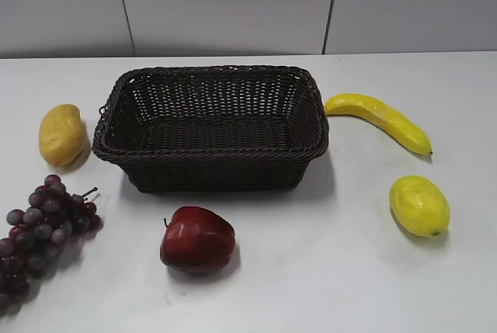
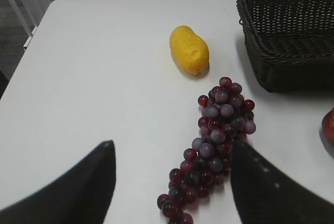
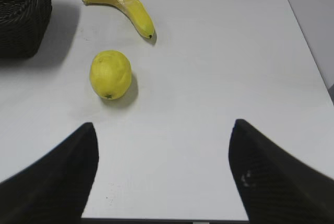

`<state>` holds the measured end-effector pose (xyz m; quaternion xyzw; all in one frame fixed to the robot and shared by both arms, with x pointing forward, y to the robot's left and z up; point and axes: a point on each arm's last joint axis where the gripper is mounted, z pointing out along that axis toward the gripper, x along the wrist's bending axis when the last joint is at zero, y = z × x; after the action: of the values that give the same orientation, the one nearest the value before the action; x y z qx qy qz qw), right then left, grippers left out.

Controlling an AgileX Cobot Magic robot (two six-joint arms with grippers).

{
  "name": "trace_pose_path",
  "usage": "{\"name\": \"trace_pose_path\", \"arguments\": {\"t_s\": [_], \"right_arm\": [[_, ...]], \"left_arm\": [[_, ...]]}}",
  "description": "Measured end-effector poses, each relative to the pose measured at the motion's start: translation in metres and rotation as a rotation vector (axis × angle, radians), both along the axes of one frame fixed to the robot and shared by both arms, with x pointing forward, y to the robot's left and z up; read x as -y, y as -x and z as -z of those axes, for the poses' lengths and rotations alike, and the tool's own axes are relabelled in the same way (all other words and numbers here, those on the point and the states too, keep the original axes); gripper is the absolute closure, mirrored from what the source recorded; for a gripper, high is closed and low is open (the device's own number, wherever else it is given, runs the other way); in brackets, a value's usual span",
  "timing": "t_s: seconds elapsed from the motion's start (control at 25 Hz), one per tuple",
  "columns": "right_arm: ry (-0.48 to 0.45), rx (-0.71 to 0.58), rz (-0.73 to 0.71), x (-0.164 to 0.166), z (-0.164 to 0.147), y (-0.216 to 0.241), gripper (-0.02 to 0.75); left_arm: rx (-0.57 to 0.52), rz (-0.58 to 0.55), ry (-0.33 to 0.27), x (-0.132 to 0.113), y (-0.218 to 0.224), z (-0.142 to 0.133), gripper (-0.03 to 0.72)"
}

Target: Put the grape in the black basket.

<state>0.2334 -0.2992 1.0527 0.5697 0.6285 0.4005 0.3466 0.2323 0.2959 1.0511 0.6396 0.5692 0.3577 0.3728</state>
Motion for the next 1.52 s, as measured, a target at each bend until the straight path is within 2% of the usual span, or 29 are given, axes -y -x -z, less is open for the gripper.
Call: {"name": "trace_pose_path", "arguments": {"t_s": [0.92, 1.08, 1.2, 1.32, 1.52], "right_arm": [[0.000, 0.000, 0.000, 0.000, 0.000, 0.000, 0.148], [0.000, 0.000, 0.000, 0.000, 0.000, 0.000, 0.148], [0.000, 0.000, 0.000, 0.000, 0.000, 0.000, 0.148], [0.000, 0.000, 0.000, 0.000, 0.000, 0.000, 0.148], [0.000, 0.000, 0.000, 0.000, 0.000, 0.000, 0.148]], "left_arm": [[-0.003, 0.004, 0.006, 0.001, -0.001, -0.001, 0.072], [-0.020, 0.006, 0.015, 0.001, -0.014, -0.017, 0.079], [-0.086, 0.004, 0.016, 0.001, -0.035, -0.030, 0.082], [-0.209, 0.007, 0.016, 0.002, -0.064, -0.033, 0.082], [-0.406, 0.016, 0.018, 0.004, -0.113, -0.018, 0.083]]}}
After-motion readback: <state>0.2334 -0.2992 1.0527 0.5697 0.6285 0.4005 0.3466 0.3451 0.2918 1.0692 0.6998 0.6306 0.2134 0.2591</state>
